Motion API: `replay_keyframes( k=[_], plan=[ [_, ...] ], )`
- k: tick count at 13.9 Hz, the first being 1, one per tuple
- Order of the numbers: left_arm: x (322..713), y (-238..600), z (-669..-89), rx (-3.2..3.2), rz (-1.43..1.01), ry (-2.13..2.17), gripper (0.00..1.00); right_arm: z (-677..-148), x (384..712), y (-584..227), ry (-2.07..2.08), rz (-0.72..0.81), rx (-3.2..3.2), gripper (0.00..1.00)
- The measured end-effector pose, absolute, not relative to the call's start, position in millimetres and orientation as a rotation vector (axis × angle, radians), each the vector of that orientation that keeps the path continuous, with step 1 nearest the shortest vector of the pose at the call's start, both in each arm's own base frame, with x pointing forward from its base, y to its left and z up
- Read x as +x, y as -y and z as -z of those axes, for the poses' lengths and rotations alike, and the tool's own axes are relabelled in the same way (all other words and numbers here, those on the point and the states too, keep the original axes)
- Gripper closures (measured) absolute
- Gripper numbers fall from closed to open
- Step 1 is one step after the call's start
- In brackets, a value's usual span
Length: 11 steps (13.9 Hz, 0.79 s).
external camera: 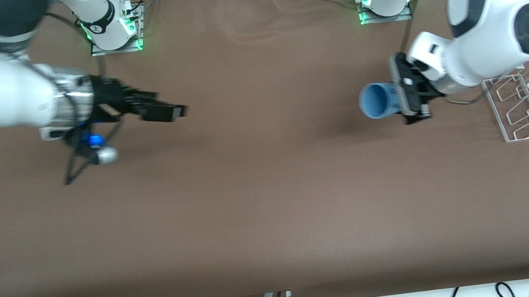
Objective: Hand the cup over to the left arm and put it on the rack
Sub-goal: 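Open the right gripper and withdraw while the left gripper carries cup, then lower the cup onto the wire rack with the left gripper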
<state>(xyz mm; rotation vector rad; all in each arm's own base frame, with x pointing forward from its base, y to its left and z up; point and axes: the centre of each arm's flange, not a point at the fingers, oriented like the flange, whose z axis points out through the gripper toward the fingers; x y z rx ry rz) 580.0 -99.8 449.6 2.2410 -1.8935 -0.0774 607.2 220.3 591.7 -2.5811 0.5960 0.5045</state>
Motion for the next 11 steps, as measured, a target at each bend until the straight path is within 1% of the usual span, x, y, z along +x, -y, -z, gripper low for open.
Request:
replay_keyframes(
  k=[3, 6, 8, 11],
  plan=[
    [583.0, 35.4, -445.8, 2.369, 0.355, 2.017, 0.35, -587.8, 603.0, -170.6, -0.414, -0.388, -2.822, 0.00],
    [580.4, -17.0, -439.2, 2.437, 0.678, 2.126, 0.35, -580.6, 596.4, -147.1, -0.246, -0.327, -3.006, 0.00],
    [577.8, -50.2, -433.7, 2.455, 0.897, 2.184, 0.35, -573.2, 592.7, -127.7, -0.160, -0.252, -3.077, 0.00],
    [571.9, -86.0, -422.1, 2.425, 1.201, 2.263, 0.35, -581.5, 578.1, -107.4, -0.059, -0.177, -3.122, 0.00]
  ],
)
